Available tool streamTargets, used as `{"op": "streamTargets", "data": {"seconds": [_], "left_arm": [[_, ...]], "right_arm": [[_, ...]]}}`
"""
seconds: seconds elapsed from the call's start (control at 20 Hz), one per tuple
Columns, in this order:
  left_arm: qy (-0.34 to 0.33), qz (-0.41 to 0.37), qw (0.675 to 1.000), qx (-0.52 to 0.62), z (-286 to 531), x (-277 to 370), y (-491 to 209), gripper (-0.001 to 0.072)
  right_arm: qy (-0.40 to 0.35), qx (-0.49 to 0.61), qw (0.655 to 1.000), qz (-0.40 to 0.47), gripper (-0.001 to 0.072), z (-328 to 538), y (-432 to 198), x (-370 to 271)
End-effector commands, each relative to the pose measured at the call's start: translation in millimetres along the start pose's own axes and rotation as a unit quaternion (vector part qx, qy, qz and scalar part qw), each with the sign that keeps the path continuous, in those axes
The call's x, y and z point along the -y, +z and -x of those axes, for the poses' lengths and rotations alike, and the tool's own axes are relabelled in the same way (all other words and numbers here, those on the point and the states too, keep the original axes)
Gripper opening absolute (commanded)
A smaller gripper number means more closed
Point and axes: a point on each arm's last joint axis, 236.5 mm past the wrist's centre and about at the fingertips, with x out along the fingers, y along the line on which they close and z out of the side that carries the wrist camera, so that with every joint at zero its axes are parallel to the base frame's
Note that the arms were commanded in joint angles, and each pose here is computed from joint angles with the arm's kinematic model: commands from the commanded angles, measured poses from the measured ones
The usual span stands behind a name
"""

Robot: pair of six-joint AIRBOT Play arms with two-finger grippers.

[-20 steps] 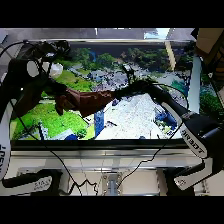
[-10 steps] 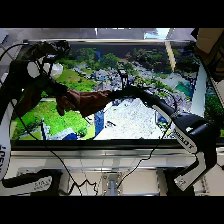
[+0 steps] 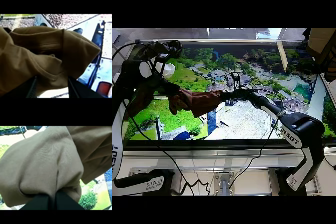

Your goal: Fold the shirts.

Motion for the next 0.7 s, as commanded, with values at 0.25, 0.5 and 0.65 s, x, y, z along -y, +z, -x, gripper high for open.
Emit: {"op": "streamTargets", "data": {"seconds": [0.25, 0.5, 0.65], "left_arm": [[-0.015, 0.006, 1.000, 0.017, 0, 7, 8, 0.0029], [-0.020, 0.009, 0.999, 0.029, 0, 9, 14, 0.0029], [-0.020, 0.008, 0.999, 0.030, 0, 9, 14, 0.0029]], "right_arm": [[0.001, 0.010, 1.000, 0.004, 0.0305, -11, -4, -9], [0.009, 0.004, 0.999, 0.034, 0.0031, -14, -12, -26], [0.008, 0.008, 0.999, 0.035, 0.0031, -11, -8, -24]]}}
